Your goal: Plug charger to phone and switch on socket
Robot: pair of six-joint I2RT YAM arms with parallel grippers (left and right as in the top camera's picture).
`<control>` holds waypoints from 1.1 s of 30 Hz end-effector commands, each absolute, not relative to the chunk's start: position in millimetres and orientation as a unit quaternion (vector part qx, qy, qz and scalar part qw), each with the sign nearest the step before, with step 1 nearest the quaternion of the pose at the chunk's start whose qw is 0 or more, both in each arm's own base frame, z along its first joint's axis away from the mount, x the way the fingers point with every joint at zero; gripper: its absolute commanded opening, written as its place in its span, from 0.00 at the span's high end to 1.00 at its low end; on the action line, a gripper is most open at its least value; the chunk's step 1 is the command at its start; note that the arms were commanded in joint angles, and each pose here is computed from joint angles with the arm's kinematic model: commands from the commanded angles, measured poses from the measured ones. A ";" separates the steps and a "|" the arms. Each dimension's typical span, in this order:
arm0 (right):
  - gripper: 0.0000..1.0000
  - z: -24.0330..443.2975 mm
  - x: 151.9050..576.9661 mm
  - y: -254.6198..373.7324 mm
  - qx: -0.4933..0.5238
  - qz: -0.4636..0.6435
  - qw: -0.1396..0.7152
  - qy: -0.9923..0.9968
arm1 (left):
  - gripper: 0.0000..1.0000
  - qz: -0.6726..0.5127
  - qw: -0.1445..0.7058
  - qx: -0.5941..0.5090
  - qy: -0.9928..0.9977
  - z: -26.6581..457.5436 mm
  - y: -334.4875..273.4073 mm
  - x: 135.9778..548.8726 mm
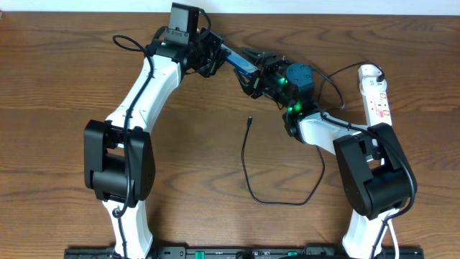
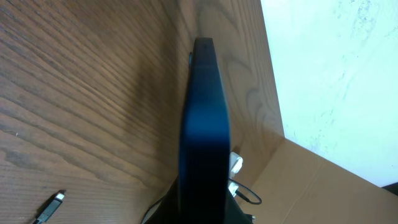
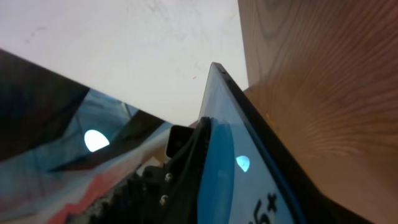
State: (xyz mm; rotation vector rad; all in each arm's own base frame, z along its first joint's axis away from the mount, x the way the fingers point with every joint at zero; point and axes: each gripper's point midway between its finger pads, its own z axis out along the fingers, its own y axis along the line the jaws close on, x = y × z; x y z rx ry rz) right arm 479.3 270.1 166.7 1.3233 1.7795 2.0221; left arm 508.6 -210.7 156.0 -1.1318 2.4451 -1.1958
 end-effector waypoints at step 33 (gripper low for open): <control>0.09 99.1 442.1 242.4 0.109 0.545 0.183 0.811 | 0.93 -0.620 0.075 -0.104 0.774 241.2 -147.7 479.8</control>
